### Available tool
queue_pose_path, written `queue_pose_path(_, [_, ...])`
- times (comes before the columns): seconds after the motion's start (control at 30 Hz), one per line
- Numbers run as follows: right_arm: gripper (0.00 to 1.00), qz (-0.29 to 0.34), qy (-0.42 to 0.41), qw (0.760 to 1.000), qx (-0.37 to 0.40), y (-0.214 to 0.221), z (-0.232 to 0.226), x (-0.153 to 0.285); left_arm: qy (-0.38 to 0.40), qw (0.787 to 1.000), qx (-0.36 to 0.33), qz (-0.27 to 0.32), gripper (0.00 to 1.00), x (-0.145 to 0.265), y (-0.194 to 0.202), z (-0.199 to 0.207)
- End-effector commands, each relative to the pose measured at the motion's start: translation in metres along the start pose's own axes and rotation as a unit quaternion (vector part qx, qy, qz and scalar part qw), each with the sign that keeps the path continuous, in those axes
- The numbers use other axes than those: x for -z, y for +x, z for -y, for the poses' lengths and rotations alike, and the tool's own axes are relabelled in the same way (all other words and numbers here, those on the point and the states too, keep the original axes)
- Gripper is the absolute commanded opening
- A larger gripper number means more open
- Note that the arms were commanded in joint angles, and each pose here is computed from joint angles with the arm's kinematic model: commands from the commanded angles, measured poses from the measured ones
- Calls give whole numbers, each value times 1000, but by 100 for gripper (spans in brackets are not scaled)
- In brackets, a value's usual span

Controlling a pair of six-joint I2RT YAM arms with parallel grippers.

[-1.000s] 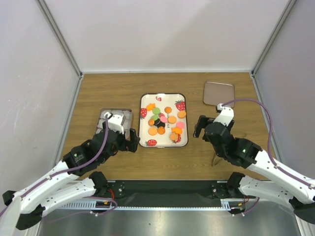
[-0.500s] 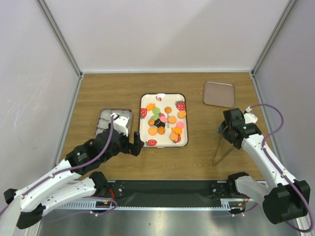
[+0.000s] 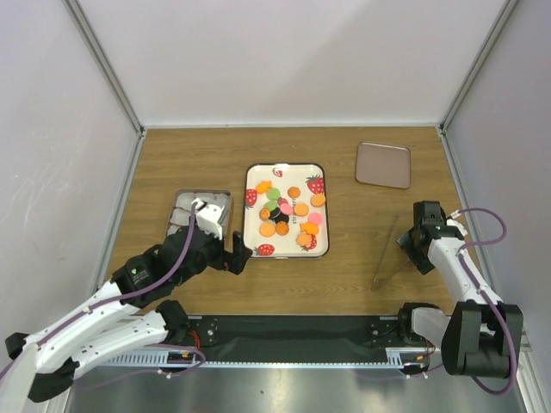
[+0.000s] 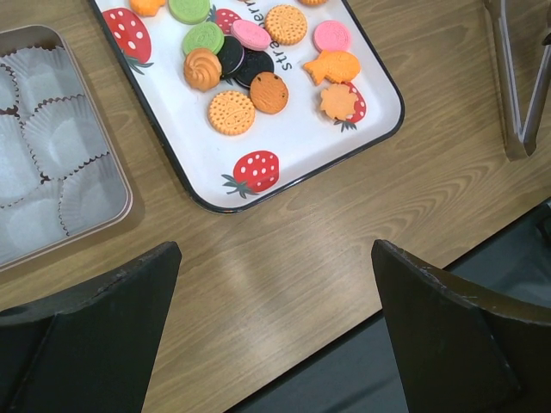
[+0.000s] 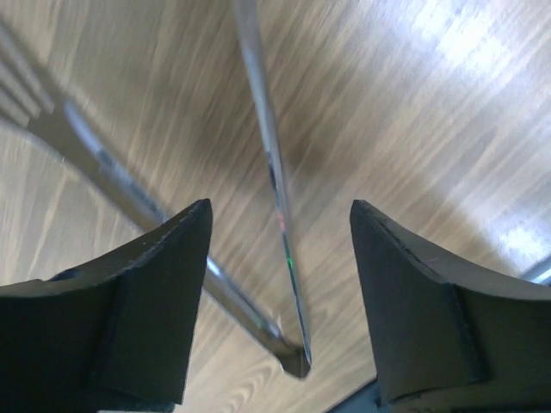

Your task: Pack the cookies

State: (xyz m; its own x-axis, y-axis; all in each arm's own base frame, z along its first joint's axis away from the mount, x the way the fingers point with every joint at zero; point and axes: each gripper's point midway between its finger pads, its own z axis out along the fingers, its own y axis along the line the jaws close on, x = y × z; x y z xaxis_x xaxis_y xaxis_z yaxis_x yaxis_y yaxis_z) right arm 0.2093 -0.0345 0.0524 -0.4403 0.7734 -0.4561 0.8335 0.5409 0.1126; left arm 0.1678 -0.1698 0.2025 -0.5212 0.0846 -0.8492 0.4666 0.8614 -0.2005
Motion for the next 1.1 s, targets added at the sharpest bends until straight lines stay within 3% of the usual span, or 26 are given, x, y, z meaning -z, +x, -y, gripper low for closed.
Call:
queue_pose_path(0.0, [69,19,-11,1000,-11,-13,-8,-14,18,1000,-7,12,100,-1,-5,7])
queue_pose_path(0.27, [58,17,10,1000,3,-21,-5,-42,17,1000,-6,8,100,-2,-3,7])
queue_pose_path(0.37, [43,18,15,1000,9,-23,-3,-47,15,1000,-7,5,100,-4,-2,7])
queue_pose_path(0.53, [0,17,1,1000,26,-30,-10,-44,14,1000,-10,-11,100,-8,1,9])
queue_pose_path(0.67, [0,20,-26,998,45,-41,-22,-28,22,999,-4,-25,100,-12,5,13])
queue_pose_path(0.83, [0,40,-143,987,59,-59,-65,22,32,998,51,-33,100,-18,-1,7])
queue_pose_path(1.0, [0,51,-307,945,99,-47,-148,93,123,986,111,-13,100,-16,-30,21])
queue_pose_path(1.07, [0,36,-383,915,119,-31,-195,133,152,978,141,22,100,-15,-57,24])
